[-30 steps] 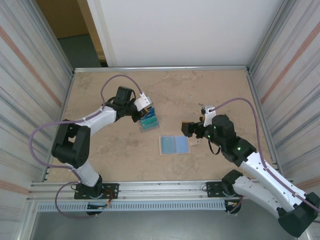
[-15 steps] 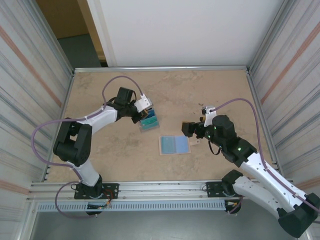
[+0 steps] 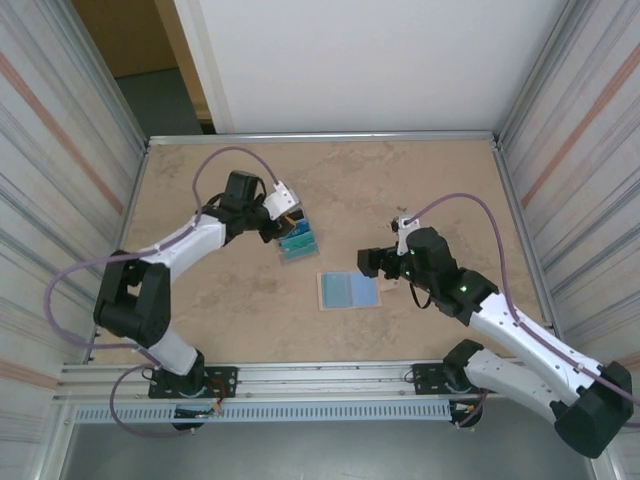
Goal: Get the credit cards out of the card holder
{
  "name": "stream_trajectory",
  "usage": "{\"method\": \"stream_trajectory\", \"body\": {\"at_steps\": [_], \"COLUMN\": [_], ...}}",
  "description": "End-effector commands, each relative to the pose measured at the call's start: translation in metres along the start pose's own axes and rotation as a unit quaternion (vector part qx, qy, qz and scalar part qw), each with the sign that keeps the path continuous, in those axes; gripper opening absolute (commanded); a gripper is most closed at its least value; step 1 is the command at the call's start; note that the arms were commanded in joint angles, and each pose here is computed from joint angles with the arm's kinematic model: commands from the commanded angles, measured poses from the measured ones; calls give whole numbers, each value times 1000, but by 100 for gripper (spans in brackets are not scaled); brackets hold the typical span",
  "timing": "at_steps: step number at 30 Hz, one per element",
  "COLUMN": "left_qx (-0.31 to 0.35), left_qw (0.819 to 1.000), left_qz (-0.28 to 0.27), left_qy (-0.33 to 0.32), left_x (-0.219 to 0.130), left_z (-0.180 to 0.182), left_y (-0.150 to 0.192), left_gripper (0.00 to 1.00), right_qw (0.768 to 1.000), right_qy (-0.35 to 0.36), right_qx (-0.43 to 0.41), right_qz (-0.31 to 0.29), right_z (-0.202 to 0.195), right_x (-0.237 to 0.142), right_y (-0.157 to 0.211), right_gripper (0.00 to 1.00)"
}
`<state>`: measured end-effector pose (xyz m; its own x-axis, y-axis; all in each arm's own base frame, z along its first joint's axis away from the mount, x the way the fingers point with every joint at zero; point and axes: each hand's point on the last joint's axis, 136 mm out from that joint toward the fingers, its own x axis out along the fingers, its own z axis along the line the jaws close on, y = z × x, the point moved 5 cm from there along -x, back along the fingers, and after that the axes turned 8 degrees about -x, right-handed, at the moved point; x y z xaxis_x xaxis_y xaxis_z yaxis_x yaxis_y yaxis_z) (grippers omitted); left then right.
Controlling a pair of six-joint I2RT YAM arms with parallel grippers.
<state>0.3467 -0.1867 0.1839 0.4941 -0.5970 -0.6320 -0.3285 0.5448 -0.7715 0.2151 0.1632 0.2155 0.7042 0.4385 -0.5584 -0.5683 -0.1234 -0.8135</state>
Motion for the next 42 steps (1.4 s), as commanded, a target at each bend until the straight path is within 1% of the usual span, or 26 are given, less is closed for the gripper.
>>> {"method": "stream_trajectory", "body": {"at_steps": [1,3,4,5,6,8,9,13,16,21,24,26,34,36,39,42], "left_qx": [-24,-42,-48,-56,-59,-74,-80,-120,-166,-245,-285,-301,-366,-373,-376,-380], "left_qw": [998,997,996,994,993,990,988,978,964,938,923,917,884,879,875,873], "left_qz": [-49,-63,-73,-79,-85,-92,-94,-98,-113,-148,-148,-147,-161,-165,-167,-166], "left_qy": [-10,-24,-36,-48,-58,-79,-89,-139,-172,-197,-211,-216,-243,-246,-253,-257], "left_x": [-24,-32,-38,-41,-44,-50,-53,-61,-65,-70,-75,-78,-89,-91,-94,-95], "left_z": [-5,-9,-11,-15,-17,-25,-27,-35,-41,-54,-56,-59,-60,-60,-59,-58], "left_y": [-12,-8,-6,-2,-1,8,11,25,38,63,77,85,111,113,114,115], "left_gripper": [50,60,70,77,82,95,99,99,99,99,99,99,99,99,99,99], "right_qw": [999,999,999,998,998,997,997,995,994,989,986,984,975,974,971,969], "right_qy": [35,42,46,51,55,63,67,75,68,66,57,54,54,54,67,76], "right_qx": [3,-3,-7,-12,-16,-21,-23,-25,-31,-36,-51,-64,-97,-100,-102,-103], "right_qz": [-2,10,19,26,30,37,39,61,84,123,146,156,190,198,208,214], "right_z": [2,6,9,12,15,21,23,31,39,54,66,75,97,100,98,98], "right_x": [1,6,9,13,14,17,18,24,29,38,46,50,63,67,72,78], "right_y": [-10,-9,-7,-5,-3,-1,0,10,21,40,51,56,72,76,83,87], "right_gripper": [99,99,99,99,99,99,99,99,100,97,94,92,79,74,65,63]}}
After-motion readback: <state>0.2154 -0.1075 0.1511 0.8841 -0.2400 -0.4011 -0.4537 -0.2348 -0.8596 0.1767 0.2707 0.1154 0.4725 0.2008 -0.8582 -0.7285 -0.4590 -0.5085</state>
